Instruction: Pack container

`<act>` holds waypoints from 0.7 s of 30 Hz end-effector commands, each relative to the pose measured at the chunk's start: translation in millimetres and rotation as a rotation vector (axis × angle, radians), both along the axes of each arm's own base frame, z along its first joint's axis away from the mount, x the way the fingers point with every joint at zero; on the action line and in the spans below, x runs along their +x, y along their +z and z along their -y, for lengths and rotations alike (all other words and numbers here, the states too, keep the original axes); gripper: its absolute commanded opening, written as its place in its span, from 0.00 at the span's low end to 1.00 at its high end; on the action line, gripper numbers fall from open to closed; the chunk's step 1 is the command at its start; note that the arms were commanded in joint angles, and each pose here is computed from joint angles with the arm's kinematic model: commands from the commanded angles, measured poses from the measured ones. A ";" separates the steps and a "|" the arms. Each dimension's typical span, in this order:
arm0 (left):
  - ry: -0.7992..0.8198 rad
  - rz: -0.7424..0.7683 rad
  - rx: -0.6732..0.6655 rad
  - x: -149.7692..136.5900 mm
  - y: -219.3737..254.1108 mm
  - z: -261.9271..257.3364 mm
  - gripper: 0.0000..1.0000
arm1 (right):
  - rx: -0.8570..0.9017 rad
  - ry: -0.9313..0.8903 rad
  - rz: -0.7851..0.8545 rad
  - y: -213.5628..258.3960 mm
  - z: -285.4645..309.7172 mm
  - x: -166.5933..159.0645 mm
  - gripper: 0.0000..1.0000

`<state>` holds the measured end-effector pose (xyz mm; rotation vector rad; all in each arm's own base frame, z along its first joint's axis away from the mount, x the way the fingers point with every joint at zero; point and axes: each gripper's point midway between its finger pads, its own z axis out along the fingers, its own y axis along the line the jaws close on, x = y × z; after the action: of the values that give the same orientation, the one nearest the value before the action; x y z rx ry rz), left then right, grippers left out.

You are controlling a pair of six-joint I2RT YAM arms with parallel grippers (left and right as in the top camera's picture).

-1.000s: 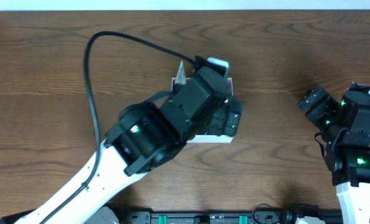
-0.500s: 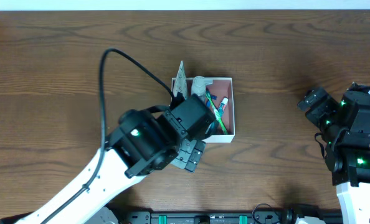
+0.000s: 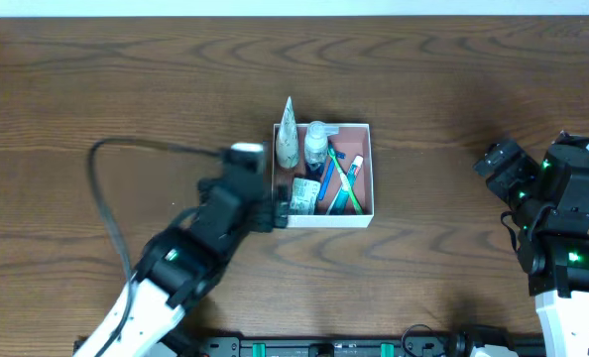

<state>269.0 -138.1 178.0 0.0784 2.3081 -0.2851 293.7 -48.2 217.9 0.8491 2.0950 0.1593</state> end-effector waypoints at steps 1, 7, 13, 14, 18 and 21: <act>0.058 0.036 -0.078 -6.6 -21.2 -27.7 0.98 | 0.000 -0.016 0.004 1.5 3.3 -0.5 0.99; 0.159 0.162 -0.201 -13.6 -36.7 -68.6 0.98 | 0.000 -0.016 0.004 1.5 3.3 -0.4 0.99; 0.226 0.334 -0.278 -17.1 -30.8 -95.9 0.98 | 0.000 -0.016 0.004 1.5 3.3 -0.4 0.99; 0.237 0.359 -0.284 -17.6 -29.7 -100.0 0.98 | 0.000 -0.016 0.004 1.5 3.3 -0.5 0.99; 0.272 0.421 -0.289 -19.2 -31.3 -111.3 0.98 | 0.000 -0.016 0.004 1.5 3.3 -0.5 0.99; 0.304 0.437 -0.284 -20.5 -36.7 -119.7 0.98 | 0.000 -0.016 0.004 1.5 3.3 -0.5 0.99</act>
<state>249.6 -21.7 143.5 -0.3131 1.8160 -0.3885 293.6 -48.1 218.0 0.8488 2.0948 0.1598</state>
